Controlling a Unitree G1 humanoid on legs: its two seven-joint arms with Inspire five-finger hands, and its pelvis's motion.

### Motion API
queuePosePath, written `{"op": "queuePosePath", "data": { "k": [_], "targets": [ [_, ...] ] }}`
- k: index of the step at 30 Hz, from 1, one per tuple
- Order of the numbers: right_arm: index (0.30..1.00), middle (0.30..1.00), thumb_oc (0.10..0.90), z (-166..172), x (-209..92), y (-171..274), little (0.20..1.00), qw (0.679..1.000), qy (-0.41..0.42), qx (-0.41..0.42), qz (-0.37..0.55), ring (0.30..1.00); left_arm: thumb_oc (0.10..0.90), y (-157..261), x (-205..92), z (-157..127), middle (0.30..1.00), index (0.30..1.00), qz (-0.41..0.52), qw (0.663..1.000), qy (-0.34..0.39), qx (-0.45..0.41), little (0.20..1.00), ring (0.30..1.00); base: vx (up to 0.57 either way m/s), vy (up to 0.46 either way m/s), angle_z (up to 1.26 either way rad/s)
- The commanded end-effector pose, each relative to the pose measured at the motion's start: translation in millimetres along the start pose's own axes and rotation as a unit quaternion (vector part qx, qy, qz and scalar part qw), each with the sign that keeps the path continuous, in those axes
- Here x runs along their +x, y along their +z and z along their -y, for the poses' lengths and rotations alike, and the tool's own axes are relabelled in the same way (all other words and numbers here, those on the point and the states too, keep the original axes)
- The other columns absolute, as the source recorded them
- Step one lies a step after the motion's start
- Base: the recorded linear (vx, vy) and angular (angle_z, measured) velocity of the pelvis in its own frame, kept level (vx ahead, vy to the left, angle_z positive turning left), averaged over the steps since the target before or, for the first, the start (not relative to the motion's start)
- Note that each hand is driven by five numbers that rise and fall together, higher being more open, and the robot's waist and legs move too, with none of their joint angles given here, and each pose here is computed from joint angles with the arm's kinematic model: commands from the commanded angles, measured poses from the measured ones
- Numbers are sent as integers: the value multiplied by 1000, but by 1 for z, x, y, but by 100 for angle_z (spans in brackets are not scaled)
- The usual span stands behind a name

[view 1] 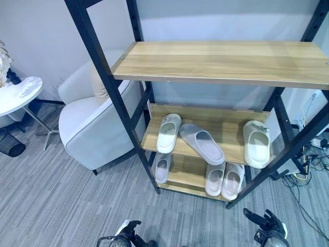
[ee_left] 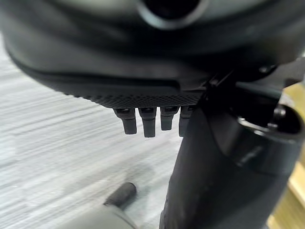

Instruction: Arrange the slippers neatly on the shoe rack.

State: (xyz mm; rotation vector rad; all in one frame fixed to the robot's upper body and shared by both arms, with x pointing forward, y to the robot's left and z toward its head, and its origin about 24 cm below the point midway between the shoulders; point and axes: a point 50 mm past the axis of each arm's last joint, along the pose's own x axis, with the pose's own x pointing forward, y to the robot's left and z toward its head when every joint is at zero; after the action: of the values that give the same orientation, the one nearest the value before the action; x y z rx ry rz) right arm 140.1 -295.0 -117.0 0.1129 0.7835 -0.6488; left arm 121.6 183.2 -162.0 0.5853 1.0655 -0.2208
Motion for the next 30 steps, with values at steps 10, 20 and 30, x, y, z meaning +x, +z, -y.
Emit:
{"op": "queuePosePath", "data": {
  "k": [10,20,30],
  "targets": [
    [900,900,800,-86,-14,12,900,942,204,-256,76,900,800,19,4,-13,900,900,35,998,23,36,900,900,-14,29,7],
    [900,900,800,-75,-34,16,900,858,364,-350,95,900,800,12,3,-21,900,900,41,993,-13,107,900,900,-17,-8,14],
    [900,900,800,-78,-113,113,900,706,526,-384,278,900,800,-2,0,-9,900,900,25,994,-44,98,900,900,0,0,0]
  ]
}}
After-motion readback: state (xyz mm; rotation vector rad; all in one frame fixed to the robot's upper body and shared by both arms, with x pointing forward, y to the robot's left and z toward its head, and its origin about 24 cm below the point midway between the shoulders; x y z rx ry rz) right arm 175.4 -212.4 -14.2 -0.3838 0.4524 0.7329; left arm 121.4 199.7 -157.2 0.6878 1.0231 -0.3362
